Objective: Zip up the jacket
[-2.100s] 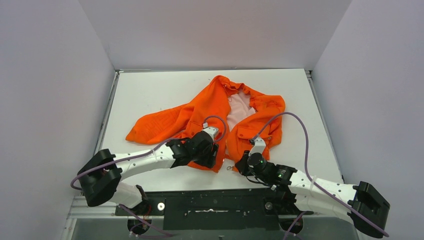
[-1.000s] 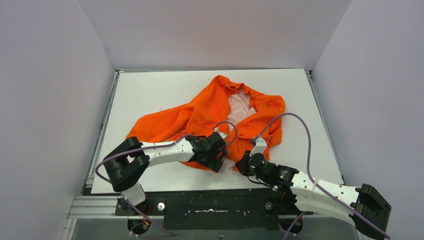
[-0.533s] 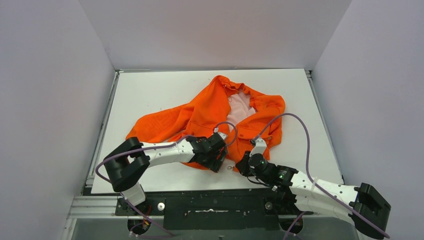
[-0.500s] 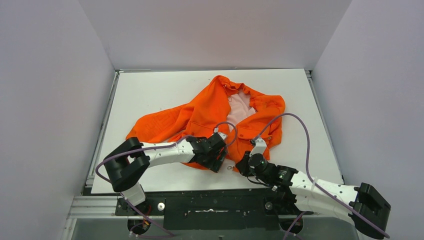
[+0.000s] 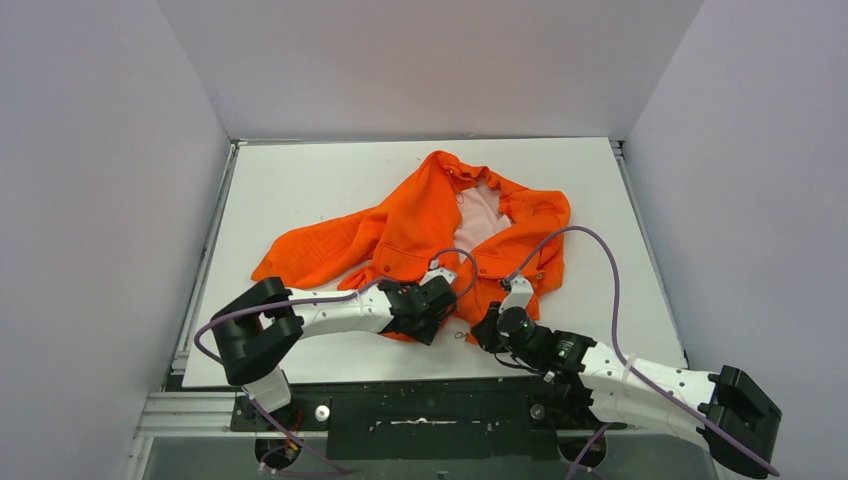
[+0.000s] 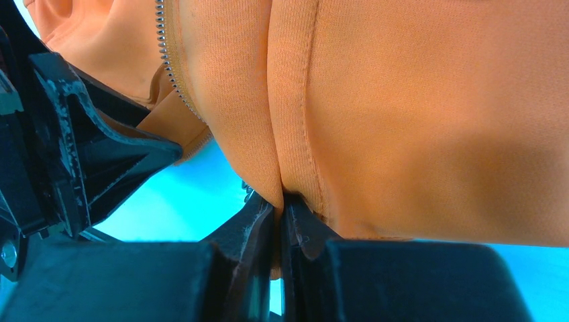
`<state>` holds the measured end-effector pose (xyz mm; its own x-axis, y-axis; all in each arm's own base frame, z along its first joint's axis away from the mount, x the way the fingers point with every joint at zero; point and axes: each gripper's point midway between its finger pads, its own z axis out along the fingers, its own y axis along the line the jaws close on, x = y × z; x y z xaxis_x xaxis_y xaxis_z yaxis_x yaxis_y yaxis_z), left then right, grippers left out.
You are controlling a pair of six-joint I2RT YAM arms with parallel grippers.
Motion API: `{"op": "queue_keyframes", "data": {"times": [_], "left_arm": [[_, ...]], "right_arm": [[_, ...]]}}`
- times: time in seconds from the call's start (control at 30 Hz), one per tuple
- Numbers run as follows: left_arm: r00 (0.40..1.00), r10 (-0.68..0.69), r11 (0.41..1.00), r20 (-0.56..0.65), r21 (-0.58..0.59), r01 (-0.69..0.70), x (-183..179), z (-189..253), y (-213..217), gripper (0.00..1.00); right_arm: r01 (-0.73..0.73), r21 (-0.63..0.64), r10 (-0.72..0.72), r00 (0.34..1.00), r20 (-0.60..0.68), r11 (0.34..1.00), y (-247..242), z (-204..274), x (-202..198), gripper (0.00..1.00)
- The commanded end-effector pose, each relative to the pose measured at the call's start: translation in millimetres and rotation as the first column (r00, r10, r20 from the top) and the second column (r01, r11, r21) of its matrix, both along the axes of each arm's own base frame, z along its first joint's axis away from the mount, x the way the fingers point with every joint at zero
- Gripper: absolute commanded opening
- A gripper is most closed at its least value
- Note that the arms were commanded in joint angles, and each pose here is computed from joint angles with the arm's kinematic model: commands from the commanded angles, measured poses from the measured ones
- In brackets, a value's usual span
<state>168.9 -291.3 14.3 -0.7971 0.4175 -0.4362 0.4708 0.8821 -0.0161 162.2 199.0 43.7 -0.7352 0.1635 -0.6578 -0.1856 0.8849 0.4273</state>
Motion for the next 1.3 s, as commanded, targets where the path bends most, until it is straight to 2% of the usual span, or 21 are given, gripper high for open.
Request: {"op": "queue_keyframes", "data": {"times": [0.0, 0.07, 0.17, 0.53, 0.7, 0.87, 1.03, 1.2, 1.27], "left_arm": [[0.993, 0.015, 0.996, -0.117, 0.085, -0.005, -28.5, -33.9, 22.0, 0.36], [0.993, 0.014, 0.997, -0.116, 0.078, -0.004, -28.0, -32.5, 20.4, 0.24], [0.994, 0.011, 0.998, -0.112, 0.058, -0.005, -27.2, -28.9, 16.8, 0.0], [0.999, 0.042, 0.979, -0.026, -0.2, -0.046, -8.7, 19.2, -16.2, 0.0], [0.994, 0.104, 0.925, 0.029, -0.371, -0.086, 9.6, 57.3, -18.8, 0.0], [0.989, 0.135, 0.833, 0.067, -0.548, -0.076, 18.2, 96.4, -16.7, 0.0], [0.981, 0.161, 0.714, 0.104, -0.699, -0.044, 25.6, 133.7, -13.8, 0.0], [0.97, 0.197, 0.615, 0.144, -0.789, -0.008, 31.8, 165.8, -8.6, 0.0], [0.967, 0.203, 0.574, 0.155, -0.819, 0.011, 31.8, 178.0, -6.8, 0.0]], "right_arm": [[0.038, 0.032, -0.039, 0.998, 0.044, 0.999, 1.3, 8.8, 11.0, 0.0], [0.036, 0.034, -0.037, 0.998, 0.044, 0.999, 1.9, 9.3, 10.7, 0.0], [0.036, 0.036, -0.037, 0.998, 0.045, 0.999, 2.2, 10.2, 11.1, 0.0], [-0.018, 0.106, 0.008, 0.996, 0.088, 0.994, 15.4, 25.6, 11.9, 0.0], [-0.1, 0.199, 0.062, 0.98, 0.189, 0.975, 30.4, 53.7, 14.6, 0.0], [-0.21, 0.241, 0.135, 0.946, 0.295, 0.948, 41.9, 79.4, 14.1, 0.0], [-0.382, 0.242, 0.245, 0.858, 0.452, 0.892, 59.1, 109.7, 9.6, 0.0], [-0.524, 0.167, 0.331, 0.721, 0.609, 0.835, 70.6, 132.1, 3.6, 0.0], [-0.57, 0.147, 0.331, 0.647, 0.687, 0.809, 72.9, 145.6, -0.4, 0.0]]}}
